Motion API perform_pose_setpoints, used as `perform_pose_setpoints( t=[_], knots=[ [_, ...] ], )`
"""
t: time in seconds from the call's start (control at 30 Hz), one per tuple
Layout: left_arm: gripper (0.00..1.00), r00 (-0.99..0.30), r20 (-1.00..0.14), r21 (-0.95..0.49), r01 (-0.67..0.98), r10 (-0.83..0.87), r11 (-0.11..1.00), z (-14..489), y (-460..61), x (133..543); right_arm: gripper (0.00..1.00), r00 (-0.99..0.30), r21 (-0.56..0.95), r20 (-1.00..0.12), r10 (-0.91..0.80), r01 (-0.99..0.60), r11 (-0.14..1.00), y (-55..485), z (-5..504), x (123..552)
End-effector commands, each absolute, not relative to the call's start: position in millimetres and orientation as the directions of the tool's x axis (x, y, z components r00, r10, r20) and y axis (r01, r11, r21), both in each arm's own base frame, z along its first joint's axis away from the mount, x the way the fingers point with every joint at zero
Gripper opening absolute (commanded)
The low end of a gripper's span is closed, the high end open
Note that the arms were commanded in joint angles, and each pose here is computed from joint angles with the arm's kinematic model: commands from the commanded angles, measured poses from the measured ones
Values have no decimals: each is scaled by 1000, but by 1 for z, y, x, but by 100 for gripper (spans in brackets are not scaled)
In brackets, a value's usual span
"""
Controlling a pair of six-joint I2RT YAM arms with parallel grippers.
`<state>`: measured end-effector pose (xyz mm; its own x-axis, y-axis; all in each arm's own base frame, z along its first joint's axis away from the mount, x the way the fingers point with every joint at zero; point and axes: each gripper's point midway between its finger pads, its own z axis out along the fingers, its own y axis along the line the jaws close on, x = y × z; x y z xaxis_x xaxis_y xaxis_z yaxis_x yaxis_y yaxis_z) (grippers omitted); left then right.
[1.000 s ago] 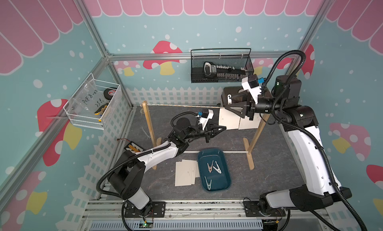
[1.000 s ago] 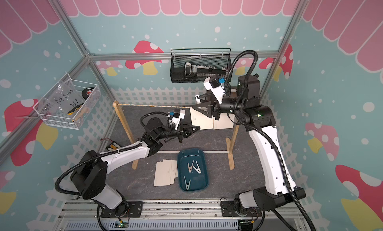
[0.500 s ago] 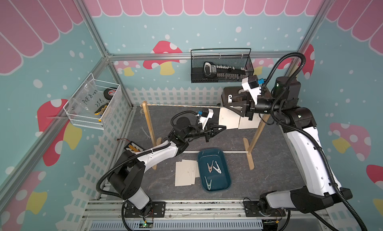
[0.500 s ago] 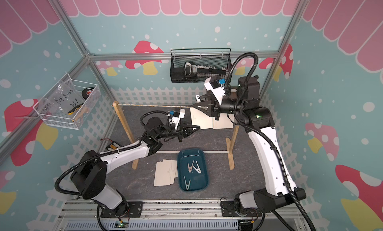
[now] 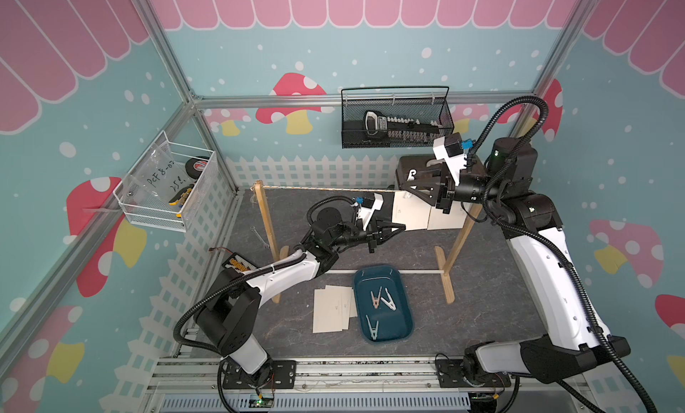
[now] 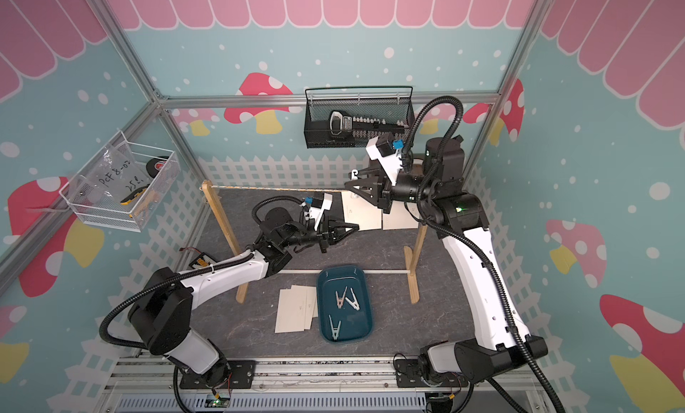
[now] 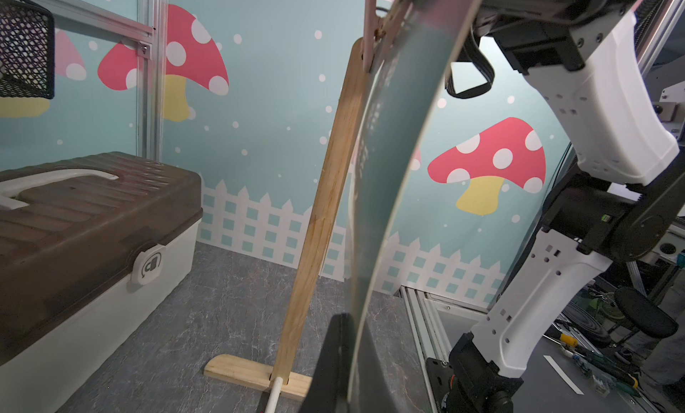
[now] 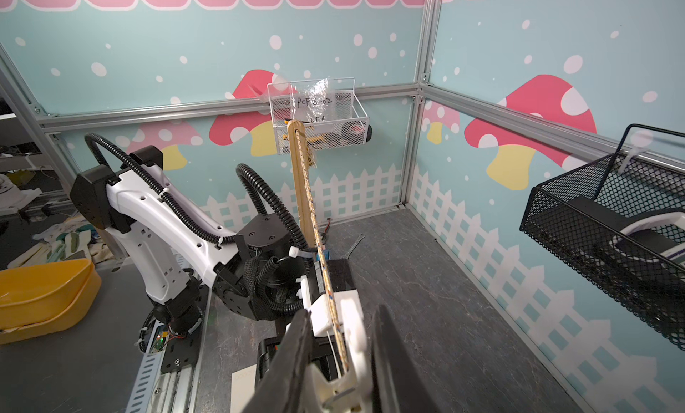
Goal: Remove the postcards from the strings
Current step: Remove the clamp from the clothesline, then place the postcard on the postcard, then place the clamp in the storage box.
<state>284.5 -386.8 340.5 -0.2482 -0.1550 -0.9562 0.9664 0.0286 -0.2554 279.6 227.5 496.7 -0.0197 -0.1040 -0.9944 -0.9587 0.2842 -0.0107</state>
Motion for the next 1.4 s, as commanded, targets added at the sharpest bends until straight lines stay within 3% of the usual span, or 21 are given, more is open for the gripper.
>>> perform_pose_setpoints(
  t=[0.0,0.27,0.43,0.73,0.93,1.1,1.23,1.37],
  knots=[
    [0,-223,-960,-229,973,-169,14,354,-388,285,15,-12,-15,-996,-94,-958,288,226,502,275],
    [0,-243,-959,-251,967,-149,34,346,-389,288,5,-24,6,-998,-49,-937,350,222,517,280],
    [0,-257,-957,-265,963,-131,45,338,-386,286,4,-6,7,-1000,3,-909,417,214,537,279],
    [0,-289,-955,-296,947,-66,127,322,-370,277,4,82,-30,-993,84,-867,497,193,579,247],
    [0,-346,-937,-348,918,-44,192,319,-345,256,4,96,-30,-989,111,-871,490,184,586,210],
    [0,-440,-898,-425,860,-9,283,309,-315,234,2,53,23,-988,145,-880,474,178,570,185],
    [0,-527,-850,-489,779,-13,393,291,-285,219,2,11,64,-990,144,-861,505,170,529,174],
    [0,-607,-795,-543,697,-19,468,272,-262,204,2,-84,150,-984,160,-872,465,172,492,161]
  ],
)
